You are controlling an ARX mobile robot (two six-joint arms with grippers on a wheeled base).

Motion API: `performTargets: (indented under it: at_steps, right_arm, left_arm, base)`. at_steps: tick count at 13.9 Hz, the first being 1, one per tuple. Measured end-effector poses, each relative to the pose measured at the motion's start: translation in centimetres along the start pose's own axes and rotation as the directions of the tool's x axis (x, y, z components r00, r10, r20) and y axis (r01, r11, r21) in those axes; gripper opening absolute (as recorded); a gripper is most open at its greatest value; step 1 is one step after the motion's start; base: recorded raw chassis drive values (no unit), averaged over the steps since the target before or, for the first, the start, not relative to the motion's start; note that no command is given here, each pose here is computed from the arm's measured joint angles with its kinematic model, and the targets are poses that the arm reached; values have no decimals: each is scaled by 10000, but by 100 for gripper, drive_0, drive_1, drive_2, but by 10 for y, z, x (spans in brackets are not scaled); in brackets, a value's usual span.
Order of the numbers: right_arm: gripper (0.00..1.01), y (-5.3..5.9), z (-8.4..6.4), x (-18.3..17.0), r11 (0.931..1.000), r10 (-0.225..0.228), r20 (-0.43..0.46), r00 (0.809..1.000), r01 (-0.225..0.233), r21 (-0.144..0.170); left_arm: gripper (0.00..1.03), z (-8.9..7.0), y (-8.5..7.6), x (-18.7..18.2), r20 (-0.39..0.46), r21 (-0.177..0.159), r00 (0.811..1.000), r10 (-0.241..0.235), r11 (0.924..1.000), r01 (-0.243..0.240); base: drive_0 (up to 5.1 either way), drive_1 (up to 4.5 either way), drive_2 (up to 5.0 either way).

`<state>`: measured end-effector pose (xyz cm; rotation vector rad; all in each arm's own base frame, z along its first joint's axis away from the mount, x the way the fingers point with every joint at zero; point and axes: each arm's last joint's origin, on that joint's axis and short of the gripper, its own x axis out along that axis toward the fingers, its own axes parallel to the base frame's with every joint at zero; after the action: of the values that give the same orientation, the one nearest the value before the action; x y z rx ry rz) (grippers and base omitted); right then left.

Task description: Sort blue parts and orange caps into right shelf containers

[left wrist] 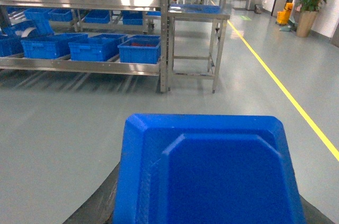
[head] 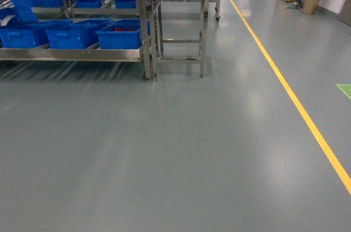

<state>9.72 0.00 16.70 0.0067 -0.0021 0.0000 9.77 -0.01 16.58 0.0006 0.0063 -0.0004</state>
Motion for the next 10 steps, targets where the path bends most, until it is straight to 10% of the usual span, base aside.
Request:
performTargets:
  at_steps: [10]
  right_arm:
    - [43, 0, 0, 0, 10000, 4, 30, 10000, -4, 0]
  left_arm:
    - [41, 0, 0, 0, 11, 0, 10000, -4, 10000, 4]
  base:
    - [1, 428, -426]
